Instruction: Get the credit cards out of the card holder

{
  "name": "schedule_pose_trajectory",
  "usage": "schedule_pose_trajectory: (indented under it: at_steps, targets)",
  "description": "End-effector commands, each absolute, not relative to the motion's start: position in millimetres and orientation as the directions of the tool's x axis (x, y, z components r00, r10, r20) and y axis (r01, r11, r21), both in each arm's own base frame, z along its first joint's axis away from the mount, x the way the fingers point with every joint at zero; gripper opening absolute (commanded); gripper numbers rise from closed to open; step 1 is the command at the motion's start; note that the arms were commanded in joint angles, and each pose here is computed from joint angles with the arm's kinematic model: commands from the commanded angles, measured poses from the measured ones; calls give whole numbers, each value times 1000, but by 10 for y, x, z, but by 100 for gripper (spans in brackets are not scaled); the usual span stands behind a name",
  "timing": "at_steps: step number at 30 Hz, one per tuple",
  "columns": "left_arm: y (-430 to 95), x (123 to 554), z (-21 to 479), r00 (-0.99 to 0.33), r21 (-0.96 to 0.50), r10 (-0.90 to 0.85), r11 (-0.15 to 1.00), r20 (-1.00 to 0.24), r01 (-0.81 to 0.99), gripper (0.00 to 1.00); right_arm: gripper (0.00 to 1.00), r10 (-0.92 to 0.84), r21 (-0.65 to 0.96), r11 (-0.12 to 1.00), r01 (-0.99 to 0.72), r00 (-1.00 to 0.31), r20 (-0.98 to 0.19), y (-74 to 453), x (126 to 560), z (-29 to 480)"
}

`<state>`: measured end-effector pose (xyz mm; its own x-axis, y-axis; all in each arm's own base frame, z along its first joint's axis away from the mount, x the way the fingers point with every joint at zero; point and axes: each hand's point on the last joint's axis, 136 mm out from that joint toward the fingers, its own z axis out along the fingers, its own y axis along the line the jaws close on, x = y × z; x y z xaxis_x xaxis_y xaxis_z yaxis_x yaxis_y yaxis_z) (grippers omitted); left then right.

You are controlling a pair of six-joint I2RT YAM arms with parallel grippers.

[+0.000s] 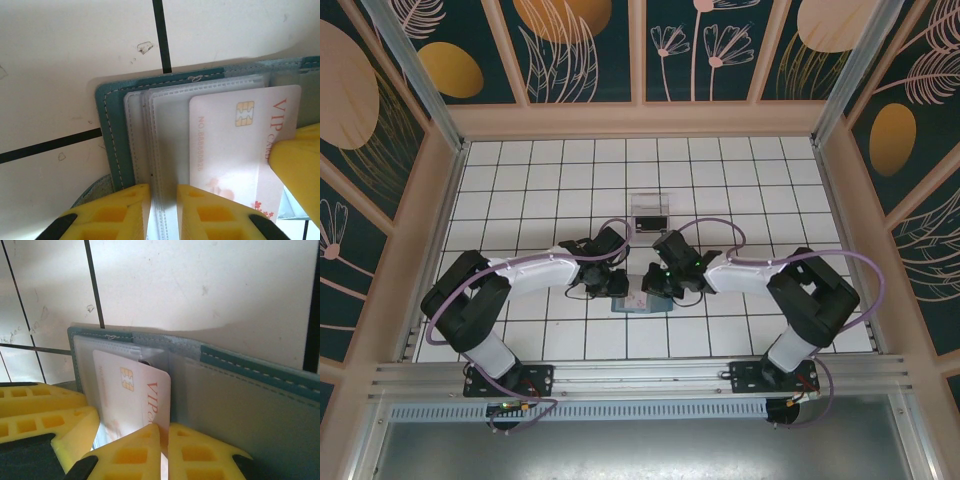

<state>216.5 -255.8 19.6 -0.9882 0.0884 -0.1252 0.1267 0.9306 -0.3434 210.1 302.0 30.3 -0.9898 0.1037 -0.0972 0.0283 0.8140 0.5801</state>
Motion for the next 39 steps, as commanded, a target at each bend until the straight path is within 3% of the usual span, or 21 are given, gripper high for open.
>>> schedule_pose_trajectory:
  at_steps: [1,23,34,39]
  targets:
    - [-2359,2079,42,-992,-253,99,961,-76,115,22,9,116,543,839,44,-988,-99,2851,2072,250]
    - [-2369,2104,121,-991,-263,93,958,-97,115,22,6,167,539,841,38,-967,-192,2534,2172,692]
    - [-2372,2134,183,-989,-268,87,956,-118,116,21,5,174,546,837,-28,-933,-314,2489,2383,1193]
    - [-2377,2156,262,-986,-275,84,954,-141,120,21,4,89,489,860,-145,-901,-424,2483,2577,1396]
